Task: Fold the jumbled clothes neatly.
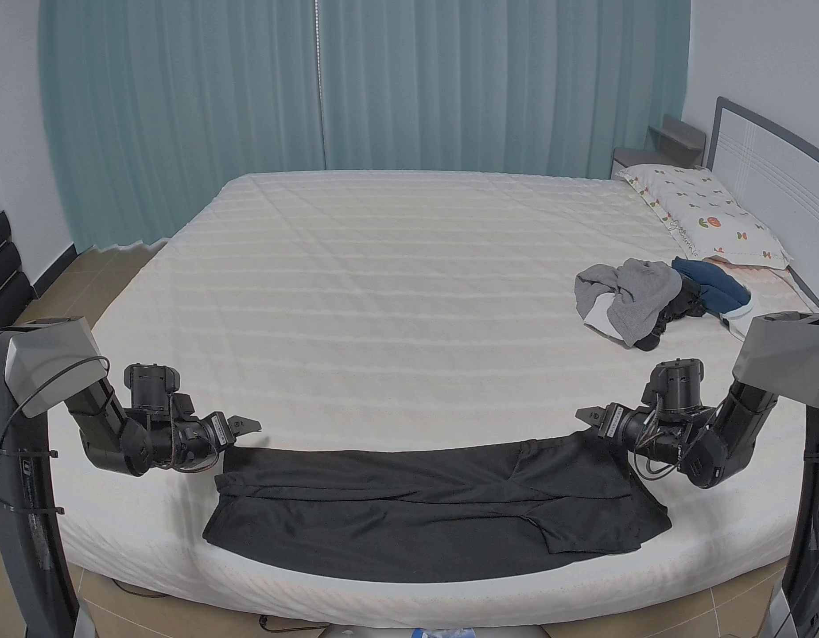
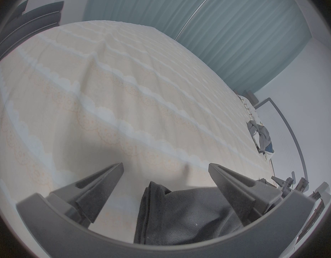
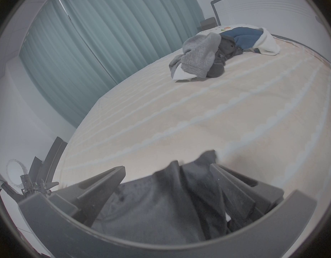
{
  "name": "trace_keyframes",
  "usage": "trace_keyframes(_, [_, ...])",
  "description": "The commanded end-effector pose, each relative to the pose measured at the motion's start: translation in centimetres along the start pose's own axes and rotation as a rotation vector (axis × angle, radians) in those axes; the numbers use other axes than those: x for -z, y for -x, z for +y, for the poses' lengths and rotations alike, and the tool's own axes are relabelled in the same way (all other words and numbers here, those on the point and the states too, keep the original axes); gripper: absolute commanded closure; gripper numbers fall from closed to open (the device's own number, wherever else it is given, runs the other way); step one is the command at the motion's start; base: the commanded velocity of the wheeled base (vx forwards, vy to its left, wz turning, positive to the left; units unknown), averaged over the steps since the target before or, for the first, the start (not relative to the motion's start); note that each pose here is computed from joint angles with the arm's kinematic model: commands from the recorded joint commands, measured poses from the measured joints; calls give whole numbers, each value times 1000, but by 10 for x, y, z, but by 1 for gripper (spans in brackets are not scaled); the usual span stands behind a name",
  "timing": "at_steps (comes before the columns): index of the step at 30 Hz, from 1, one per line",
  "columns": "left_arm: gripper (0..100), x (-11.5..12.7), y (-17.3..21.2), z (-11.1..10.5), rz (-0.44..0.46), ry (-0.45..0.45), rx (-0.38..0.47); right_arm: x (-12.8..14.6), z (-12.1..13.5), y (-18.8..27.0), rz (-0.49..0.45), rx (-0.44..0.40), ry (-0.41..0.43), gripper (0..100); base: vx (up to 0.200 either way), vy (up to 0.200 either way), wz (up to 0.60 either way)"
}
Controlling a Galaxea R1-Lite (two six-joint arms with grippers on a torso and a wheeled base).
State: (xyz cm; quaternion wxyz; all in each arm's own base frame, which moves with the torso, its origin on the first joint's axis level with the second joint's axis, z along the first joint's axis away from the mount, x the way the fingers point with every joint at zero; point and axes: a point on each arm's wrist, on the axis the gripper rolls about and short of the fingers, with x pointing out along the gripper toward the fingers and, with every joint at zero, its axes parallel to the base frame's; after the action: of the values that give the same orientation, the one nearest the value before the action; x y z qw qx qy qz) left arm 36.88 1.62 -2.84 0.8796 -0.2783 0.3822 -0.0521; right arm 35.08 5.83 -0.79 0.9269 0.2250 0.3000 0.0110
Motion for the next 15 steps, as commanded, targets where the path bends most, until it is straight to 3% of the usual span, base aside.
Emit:
trace_keyframes(1, [0, -12, 14, -8, -40, -2, 16, -3, 0, 35, 0, -6, -13, 0, 0, 0, 0])
trace_keyframes(6, [0, -14, 20, -12, -51, -5, 22, 4, 2, 68, 26, -19, -142, 0, 0, 0, 0])
trace_keyframes(9, [0, -22, 35, -22, -87, 6, 40, 12, -3, 82, 49, -3, -261, 0, -200, 0, 0])
trace_keyframes(12, [0, -25, 41, -26, -100, 5, 48, 15, -7, 86, 55, -10, -307, 0, -200, 0, 0])
trace_keyframes(15, [0, -27, 44, -32, -71, 10, 31, 18, -15, 91, 73, -104, -419, 0, -200, 0, 0])
